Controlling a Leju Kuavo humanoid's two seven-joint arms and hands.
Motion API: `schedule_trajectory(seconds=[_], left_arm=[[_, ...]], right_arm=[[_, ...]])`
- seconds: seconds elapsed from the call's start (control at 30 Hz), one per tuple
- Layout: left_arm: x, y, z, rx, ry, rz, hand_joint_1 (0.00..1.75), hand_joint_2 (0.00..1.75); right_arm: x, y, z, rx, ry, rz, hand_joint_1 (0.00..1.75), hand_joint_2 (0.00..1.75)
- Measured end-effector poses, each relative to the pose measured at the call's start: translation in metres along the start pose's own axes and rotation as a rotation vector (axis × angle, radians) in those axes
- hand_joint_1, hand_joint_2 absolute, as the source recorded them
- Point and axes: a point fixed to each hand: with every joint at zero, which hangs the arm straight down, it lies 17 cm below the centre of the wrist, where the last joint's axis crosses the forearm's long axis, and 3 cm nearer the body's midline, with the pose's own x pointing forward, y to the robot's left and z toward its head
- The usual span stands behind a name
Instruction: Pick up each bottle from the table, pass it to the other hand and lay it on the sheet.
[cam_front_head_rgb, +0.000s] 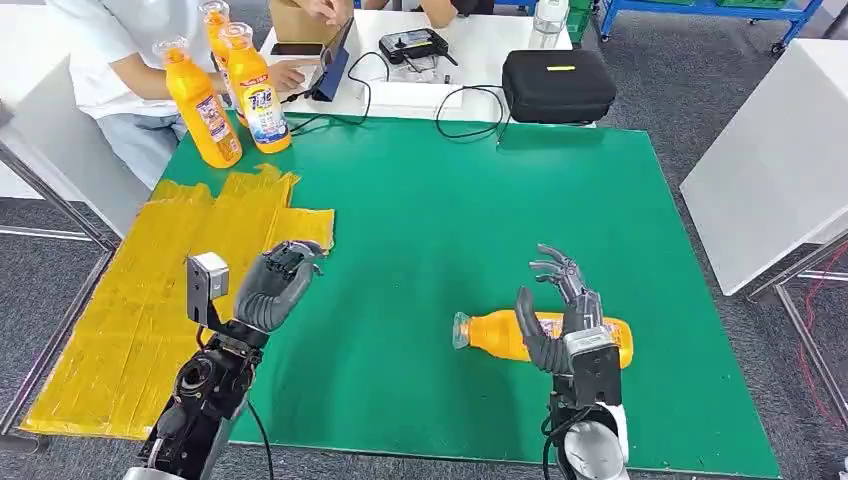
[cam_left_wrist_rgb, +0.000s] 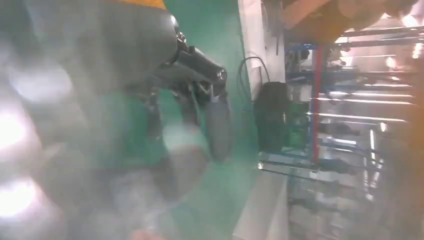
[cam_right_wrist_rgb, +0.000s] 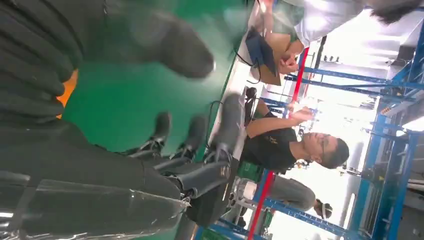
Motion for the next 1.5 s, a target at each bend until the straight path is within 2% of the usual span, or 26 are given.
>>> schedule_trajectory(seconds=[0.13, 0.23, 0.3, 0.47, 0.8, 0.83, 0.87, 0.9, 0.93, 0.97, 1.2, 1.5], left_arm=[[0.001, 0.003, 0.0, 0.013, -0.011, -0.026, 1.75, 1.75], [0.034, 0.003, -0.007, 0.179, -0.165, -0.352, 1.75, 1.75], [0.058, -0.012, -0.017, 0.241, -0.223, -0.437, 1.75, 1.75], [0.083, -0.03, -0.019, 0.249, -0.293, -0.406, 1.75, 1.75], [0.09, -0.035, -0.017, 0.249, -0.316, -0.391, 1.75, 1.75], [0.089, -0.035, -0.016, 0.249, -0.316, -0.391, 1.75, 1.75], [0.089, -0.035, -0.016, 0.248, -0.316, -0.391, 1.75, 1.75], [0.089, -0.035, -0.016, 0.249, -0.316, -0.391, 1.75, 1.75], [0.089, -0.035, -0.016, 0.25, -0.315, -0.391, 0.77, 1.75], [0.089, -0.034, -0.016, 0.25, -0.314, -0.391, 0.0, 1.75], [0.082, -0.033, -0.012, 0.253, -0.296, -0.421, 0.0, 1.75], [0.075, -0.023, -0.008, 0.27, -0.266, -0.438, 0.0, 1.75]], right_arm=[[0.001, 0.001, 0.0, 0.007, -0.005, -0.008, 1.75, 1.75], [0.019, 0.026, -0.003, 0.039, -0.038, -0.095, 1.75, 1.75], [0.032, 0.046, -0.005, 0.051, -0.048, -0.13, 1.75, 1.75], [0.043, 0.058, -0.008, 0.054, -0.061, -0.174, 1.75, 1.75], [0.047, 0.059, -0.008, 0.051, -0.077, -0.153, 1.75, 1.75], [0.048, 0.058, -0.009, 0.05, -0.084, -0.14, 1.4, 1.75], [0.049, 0.057, -0.009, 0.048, -0.09, -0.124, 0.07, 1.75], [0.049, 0.056, -0.009, 0.048, -0.095, -0.098, 0.0, 1.75], [0.05, 0.055, -0.01, 0.049, -0.101, -0.061, 0.0, 1.75], [0.05, 0.054, -0.01, 0.052, -0.105, -0.03, 0.0, 1.75], [0.023, 0.057, 0.001, 0.2, -0.078, 0.328, 0.0, 1.75], [-0.009, 0.033, 0.015, 0.286, -0.028, 0.557, 0.0, 1.75]])
